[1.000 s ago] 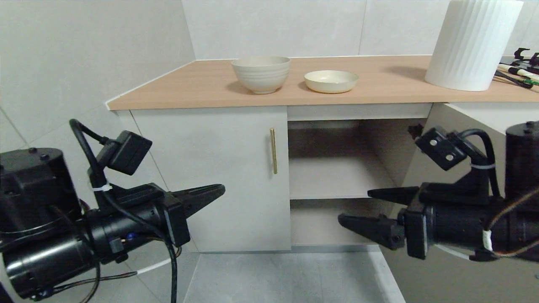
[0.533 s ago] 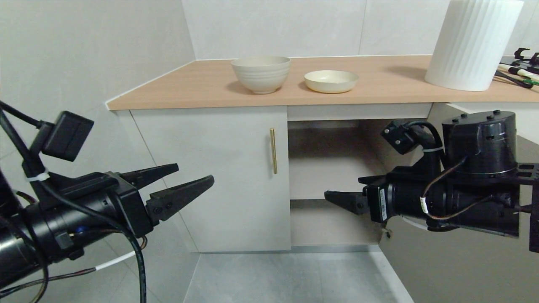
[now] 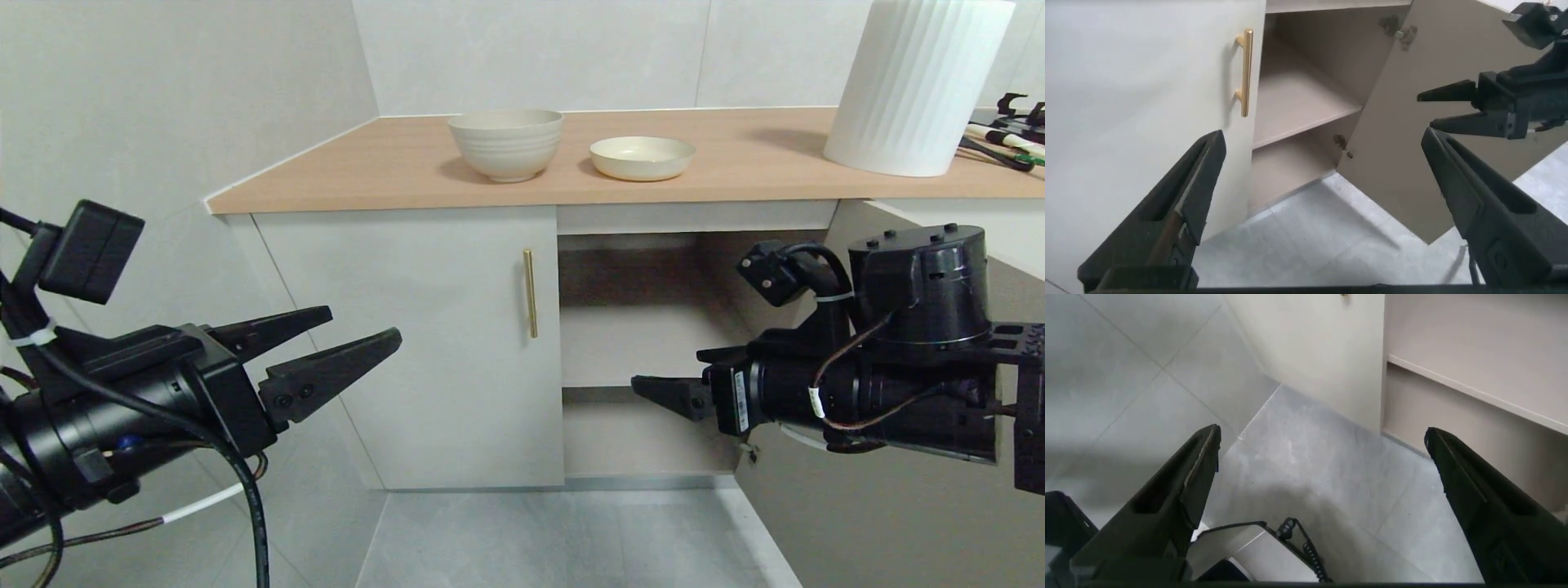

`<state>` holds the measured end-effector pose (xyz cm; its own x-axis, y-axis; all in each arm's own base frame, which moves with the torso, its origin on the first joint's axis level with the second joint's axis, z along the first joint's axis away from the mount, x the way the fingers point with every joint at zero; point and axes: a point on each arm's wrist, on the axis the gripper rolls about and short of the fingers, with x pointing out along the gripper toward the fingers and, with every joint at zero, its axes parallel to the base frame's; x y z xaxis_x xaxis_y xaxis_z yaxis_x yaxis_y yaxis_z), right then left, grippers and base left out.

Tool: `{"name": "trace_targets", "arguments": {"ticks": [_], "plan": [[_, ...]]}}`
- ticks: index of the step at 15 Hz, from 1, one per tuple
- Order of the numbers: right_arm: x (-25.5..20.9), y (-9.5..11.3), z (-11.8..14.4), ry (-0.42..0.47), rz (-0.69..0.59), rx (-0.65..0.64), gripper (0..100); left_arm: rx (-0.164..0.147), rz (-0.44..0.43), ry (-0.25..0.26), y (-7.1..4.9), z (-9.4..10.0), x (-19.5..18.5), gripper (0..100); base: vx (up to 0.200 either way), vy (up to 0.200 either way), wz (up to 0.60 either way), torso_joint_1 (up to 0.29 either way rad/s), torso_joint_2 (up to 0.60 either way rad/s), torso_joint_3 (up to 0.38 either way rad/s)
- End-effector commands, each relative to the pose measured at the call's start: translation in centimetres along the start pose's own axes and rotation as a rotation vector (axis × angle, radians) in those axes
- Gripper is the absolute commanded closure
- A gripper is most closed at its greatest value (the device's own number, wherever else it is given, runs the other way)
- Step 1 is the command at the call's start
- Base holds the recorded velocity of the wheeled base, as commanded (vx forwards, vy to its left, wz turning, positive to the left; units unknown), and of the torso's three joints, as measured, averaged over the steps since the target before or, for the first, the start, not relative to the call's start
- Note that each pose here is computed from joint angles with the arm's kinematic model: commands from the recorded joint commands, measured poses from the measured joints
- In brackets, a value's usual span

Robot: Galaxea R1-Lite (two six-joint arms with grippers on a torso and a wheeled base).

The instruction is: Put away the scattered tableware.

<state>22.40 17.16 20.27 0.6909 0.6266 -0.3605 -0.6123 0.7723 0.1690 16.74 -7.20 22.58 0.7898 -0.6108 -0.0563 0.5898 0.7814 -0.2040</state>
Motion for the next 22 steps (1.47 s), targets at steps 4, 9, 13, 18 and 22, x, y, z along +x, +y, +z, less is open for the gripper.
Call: {"name": "trace_targets", "arguments": {"ticks": [4,9,13,18,22], "plan": [[-0.4,0.04,-0.05,-0.003,0.002,-0.004,0,-0.002,0.001,0.007,-0.01,-0.04,-0.06,0,0.2,0.0,0.0,0.0,0.0,0.005],[-0.44,0.01,-0.29,0.004,0.002,-0.018,0,-0.004,0.003,0.016,0.0,0.0,0.0,0,0.2,0.0,0.0,0.003,0.0,-0.003],[-0.48,-0.01,-0.47,0.01,0.006,-0.02,0,-0.008,-0.001,0.028,0.05,-0.18,0.1,0,0.15,0.0,0.0,0.003,0.0,0.001],[-0.64,0.02,-0.67,0.014,0.007,-0.042,0,-0.008,-0.003,0.026,0.02,-0.13,0.03,0,0.0,0.0,0.0,0.0,0.0,0.0],[-0.64,0.02,-0.67,0.014,0.007,-0.042,0,-0.01,-0.004,0.03,0.09,-0.2,0.24,0,0.0,0.0,0.0,0.032,-0.13,-0.101]]}}
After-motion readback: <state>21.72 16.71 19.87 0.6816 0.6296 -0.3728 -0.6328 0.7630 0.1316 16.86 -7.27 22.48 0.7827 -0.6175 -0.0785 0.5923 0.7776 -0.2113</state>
